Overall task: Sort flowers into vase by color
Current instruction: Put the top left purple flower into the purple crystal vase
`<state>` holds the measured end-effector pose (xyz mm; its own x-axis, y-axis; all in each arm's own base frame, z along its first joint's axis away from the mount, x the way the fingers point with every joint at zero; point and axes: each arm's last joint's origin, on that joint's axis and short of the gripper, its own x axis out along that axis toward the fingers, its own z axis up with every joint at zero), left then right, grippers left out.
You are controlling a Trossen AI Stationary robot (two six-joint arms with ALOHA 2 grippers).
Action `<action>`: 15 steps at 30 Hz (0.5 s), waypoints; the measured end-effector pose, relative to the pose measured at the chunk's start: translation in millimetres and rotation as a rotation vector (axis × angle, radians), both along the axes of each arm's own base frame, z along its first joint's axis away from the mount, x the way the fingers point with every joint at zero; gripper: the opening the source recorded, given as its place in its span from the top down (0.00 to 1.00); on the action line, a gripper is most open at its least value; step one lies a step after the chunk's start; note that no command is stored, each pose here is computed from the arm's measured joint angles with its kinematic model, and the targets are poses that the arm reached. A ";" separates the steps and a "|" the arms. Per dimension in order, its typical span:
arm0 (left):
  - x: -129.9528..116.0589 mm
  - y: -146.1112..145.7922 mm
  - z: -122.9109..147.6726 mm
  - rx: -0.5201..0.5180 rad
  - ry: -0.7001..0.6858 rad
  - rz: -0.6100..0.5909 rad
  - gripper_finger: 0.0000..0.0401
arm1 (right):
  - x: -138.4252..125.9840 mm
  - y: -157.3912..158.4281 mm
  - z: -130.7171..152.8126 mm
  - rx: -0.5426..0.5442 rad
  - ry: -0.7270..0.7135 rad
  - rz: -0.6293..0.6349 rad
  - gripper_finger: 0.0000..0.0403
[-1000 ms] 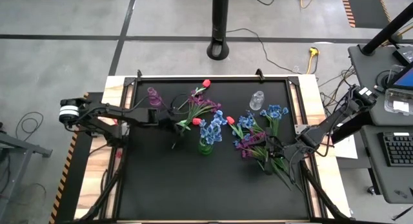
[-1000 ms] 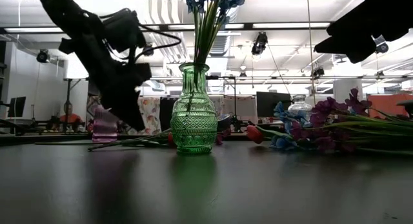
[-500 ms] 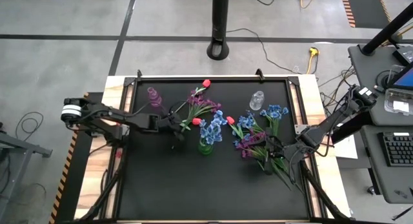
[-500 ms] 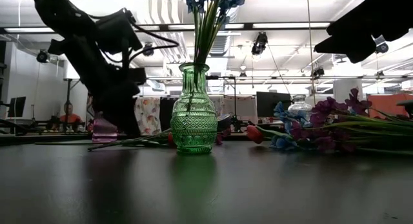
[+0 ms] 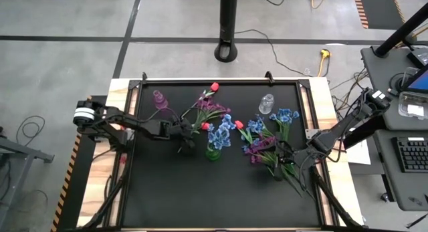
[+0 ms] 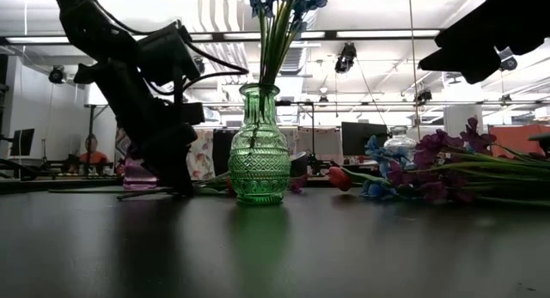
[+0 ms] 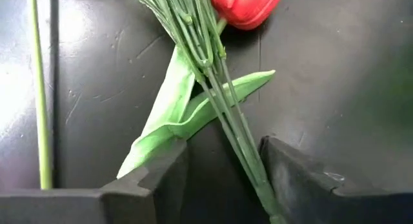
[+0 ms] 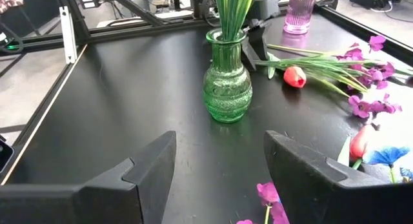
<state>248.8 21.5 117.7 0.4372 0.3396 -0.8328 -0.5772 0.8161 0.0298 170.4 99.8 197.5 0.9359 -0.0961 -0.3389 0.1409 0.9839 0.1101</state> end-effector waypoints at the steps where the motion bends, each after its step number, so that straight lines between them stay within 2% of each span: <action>1: -0.5 0.0 1.7 -0.002 -0.007 0.005 0.59 | 0.0 0.0 0.0 -0.002 0.000 0.001 0.44; 10: -6.1 1.8 9.7 0.007 -0.040 0.115 0.95 | 0.0 0.0 0.0 -0.007 0.000 0.002 0.44; 12: -6.7 1.8 11.2 0.002 -0.048 0.126 0.98 | 0.0 0.0 0.0 -0.007 0.000 0.002 0.44; 15: -8.0 1.7 17.0 -0.001 -0.071 0.132 0.96 | 0.0 0.0 0.1 -0.007 0.000 0.002 0.44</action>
<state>240.8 23.2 134.6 0.4468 0.3970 -0.8017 -0.6800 0.7331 -0.0160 170.4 99.8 197.5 0.9361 -0.0963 -0.3384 0.1388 0.9849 0.1036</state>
